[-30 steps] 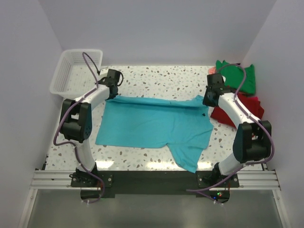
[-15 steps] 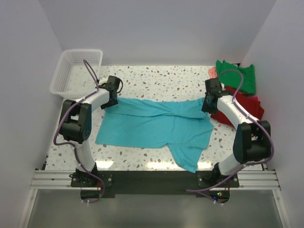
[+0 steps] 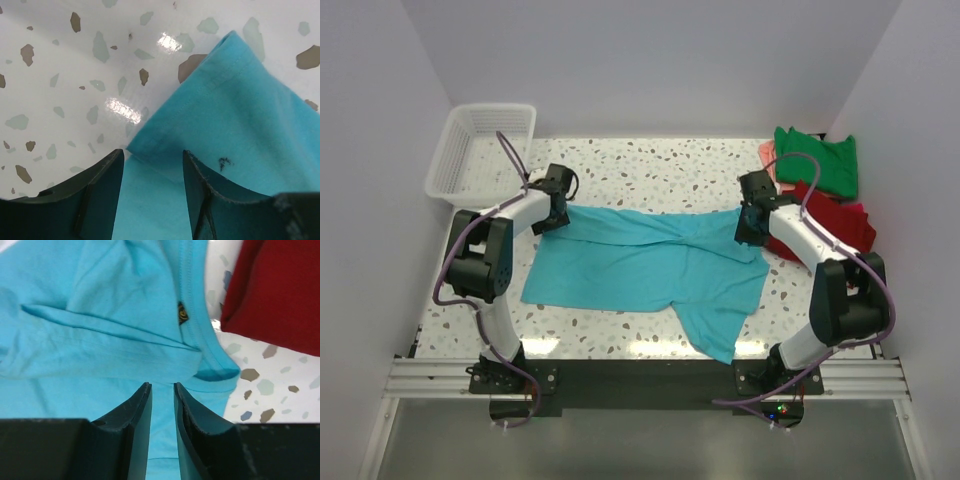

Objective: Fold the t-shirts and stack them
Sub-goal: Fold the tshirt

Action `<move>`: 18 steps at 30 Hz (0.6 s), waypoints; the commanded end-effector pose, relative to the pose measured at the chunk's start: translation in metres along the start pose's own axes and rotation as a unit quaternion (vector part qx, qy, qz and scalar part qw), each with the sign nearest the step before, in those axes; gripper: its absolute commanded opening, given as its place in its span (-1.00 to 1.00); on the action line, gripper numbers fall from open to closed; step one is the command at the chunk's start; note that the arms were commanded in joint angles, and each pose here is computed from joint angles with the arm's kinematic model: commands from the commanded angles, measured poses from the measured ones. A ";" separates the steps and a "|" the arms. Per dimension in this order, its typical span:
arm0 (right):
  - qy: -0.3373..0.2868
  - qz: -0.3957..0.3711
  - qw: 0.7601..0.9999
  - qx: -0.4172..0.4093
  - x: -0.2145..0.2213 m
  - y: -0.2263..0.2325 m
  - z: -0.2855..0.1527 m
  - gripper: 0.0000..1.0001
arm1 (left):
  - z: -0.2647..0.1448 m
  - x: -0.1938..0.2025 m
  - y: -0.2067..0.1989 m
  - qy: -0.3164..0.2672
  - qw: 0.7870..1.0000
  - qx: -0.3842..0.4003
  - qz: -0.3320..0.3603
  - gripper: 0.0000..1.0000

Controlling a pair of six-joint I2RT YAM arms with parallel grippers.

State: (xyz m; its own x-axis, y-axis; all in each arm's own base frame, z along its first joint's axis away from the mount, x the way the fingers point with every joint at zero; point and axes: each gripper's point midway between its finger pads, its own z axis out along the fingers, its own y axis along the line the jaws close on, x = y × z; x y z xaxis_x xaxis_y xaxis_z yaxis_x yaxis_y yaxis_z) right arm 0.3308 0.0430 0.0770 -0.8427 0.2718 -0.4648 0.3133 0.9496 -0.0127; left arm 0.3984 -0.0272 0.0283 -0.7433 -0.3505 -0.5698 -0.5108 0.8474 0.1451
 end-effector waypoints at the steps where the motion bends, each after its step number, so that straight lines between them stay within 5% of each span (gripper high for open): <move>1: -0.058 0.001 0.994 -0.095 -0.040 0.056 -0.015 -0.48 | -0.026 -0.051 -0.025 -0.060 0.996 0.060 -0.036 0.11; 7: -0.050 -0.045 0.991 -0.116 -0.042 0.103 0.002 -0.47 | -0.026 -0.051 -0.039 -0.052 0.994 0.093 -0.029 0.11; 18: -0.043 -0.073 0.991 -0.100 -0.063 0.125 0.037 -0.22 | -0.026 -0.046 -0.045 -0.044 0.993 0.112 -0.011 0.13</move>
State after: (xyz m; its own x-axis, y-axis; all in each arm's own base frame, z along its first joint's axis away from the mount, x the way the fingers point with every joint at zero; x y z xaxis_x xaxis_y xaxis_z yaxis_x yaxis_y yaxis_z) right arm 0.4129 0.1350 0.0483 -0.8695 0.1337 -0.4755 0.1089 0.9909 0.0797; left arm 0.4296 -0.0553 0.0447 -0.7260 -0.3533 -0.5901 -0.4372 0.8994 -0.0005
